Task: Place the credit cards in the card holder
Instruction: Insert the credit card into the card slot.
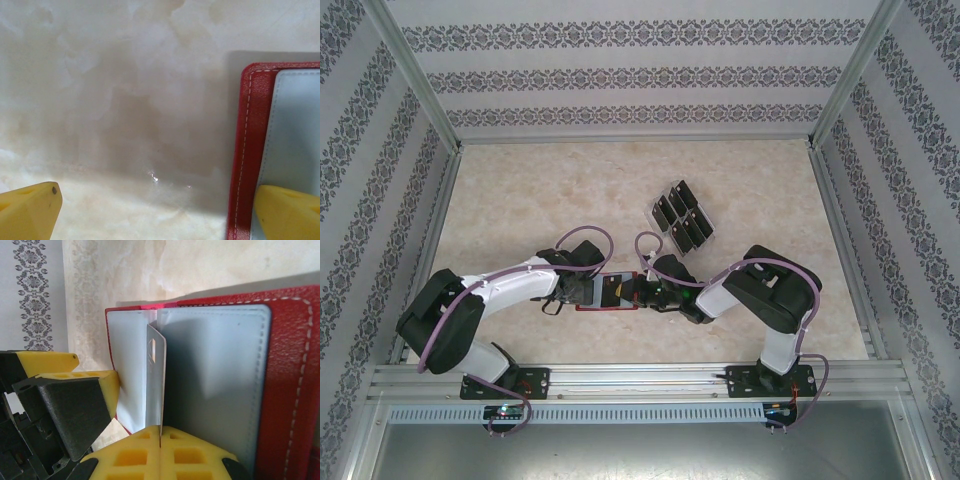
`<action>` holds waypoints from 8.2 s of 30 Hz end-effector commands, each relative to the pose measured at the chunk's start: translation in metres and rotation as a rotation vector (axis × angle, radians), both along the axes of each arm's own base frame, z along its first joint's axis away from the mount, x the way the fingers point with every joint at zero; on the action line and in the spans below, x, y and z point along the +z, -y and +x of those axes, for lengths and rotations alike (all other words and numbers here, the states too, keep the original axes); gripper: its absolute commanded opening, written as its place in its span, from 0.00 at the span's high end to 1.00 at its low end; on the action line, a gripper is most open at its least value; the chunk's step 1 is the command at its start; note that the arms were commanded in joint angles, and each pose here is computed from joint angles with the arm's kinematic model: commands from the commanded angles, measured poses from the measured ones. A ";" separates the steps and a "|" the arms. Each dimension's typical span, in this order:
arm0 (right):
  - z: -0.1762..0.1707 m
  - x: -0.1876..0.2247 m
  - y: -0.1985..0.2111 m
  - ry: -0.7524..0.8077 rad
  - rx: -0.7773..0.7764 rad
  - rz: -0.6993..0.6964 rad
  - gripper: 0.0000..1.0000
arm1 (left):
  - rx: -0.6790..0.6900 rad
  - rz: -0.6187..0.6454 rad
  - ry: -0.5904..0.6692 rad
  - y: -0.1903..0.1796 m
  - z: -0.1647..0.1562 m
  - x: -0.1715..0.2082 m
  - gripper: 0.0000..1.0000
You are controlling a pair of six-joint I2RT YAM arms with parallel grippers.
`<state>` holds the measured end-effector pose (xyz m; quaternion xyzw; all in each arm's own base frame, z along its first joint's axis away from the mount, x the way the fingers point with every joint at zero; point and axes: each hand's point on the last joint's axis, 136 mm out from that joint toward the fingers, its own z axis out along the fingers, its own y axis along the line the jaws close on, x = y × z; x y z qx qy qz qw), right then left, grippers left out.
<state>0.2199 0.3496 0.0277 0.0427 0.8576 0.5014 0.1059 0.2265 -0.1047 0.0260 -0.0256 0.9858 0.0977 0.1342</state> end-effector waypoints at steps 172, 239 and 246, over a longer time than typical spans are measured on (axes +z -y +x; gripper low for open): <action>0.011 0.037 0.046 0.064 0.091 -0.456 0.66 | 0.118 -0.341 0.032 0.012 0.005 0.009 0.00; -0.011 -0.019 0.036 -0.022 0.073 -0.461 1.00 | -0.014 -0.201 -0.065 0.047 -0.015 -0.012 0.00; -0.011 -0.019 0.036 -0.024 0.072 -0.461 1.00 | -0.014 -0.182 -0.068 0.042 -0.016 -0.012 0.00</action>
